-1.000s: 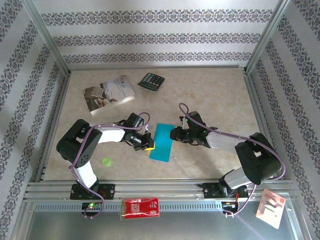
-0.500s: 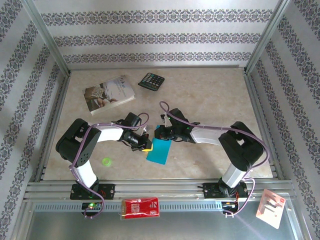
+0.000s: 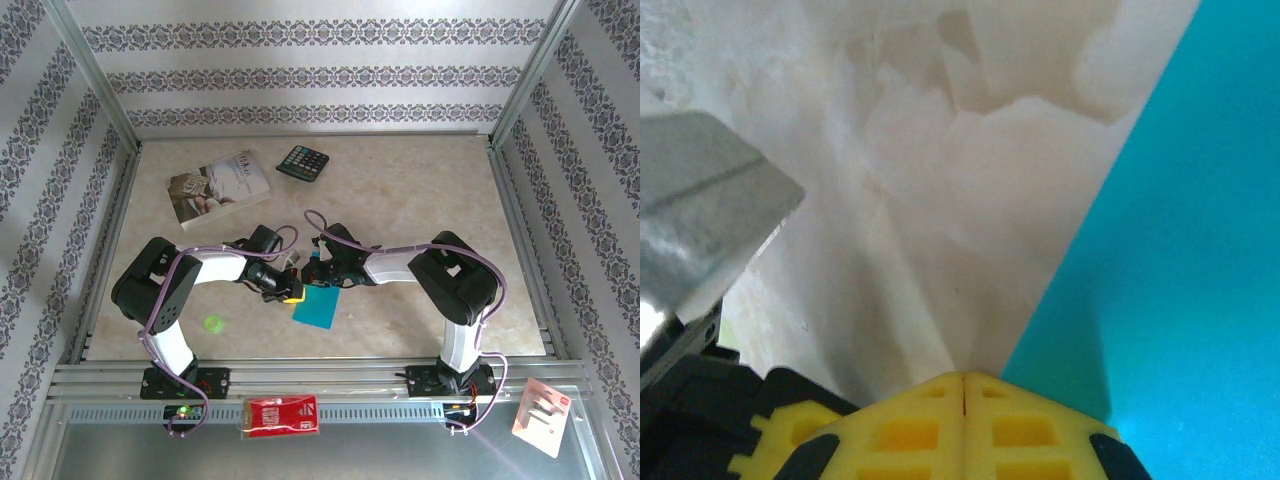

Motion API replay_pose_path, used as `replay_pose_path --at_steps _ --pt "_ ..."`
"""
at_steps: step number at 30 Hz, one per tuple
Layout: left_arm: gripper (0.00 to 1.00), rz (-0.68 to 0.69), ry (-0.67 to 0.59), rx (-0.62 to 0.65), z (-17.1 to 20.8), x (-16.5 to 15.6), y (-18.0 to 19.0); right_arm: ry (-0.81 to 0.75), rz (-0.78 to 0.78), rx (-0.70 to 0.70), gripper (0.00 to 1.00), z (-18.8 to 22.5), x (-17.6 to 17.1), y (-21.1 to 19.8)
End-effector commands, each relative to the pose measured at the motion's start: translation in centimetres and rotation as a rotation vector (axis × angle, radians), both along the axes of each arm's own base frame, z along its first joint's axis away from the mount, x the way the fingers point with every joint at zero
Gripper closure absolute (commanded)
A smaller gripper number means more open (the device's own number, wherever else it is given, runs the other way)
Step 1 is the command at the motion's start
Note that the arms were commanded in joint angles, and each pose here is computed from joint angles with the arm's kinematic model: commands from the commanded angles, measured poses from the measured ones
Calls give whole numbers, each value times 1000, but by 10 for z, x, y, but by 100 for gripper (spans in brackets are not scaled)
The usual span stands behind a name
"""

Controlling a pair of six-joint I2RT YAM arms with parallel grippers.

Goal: Fold a paper plane with a square sheet of paper (pick it up from the middle)
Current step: First fold in half a square sheet of paper at the center of the table.

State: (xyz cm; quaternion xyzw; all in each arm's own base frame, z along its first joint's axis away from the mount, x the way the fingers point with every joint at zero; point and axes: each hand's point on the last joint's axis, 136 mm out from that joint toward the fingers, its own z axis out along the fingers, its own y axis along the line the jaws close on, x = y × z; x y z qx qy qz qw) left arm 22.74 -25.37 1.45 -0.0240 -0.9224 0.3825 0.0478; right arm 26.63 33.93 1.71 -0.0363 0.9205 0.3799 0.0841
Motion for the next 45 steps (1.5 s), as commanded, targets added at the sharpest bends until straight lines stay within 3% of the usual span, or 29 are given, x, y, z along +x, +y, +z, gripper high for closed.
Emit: replay_pose_path --at_steps 1,23,45 --pt "100 7 157 251 -44 -39 45 0 -69 -61 100 -14 16 -12" --pt "100 -39 194 339 -58 -56 58 -9 -236 -166 100 -30 70 -49" --pt "100 -51 201 350 -65 -61 59 3 -334 -149 100 -32 123 -65"
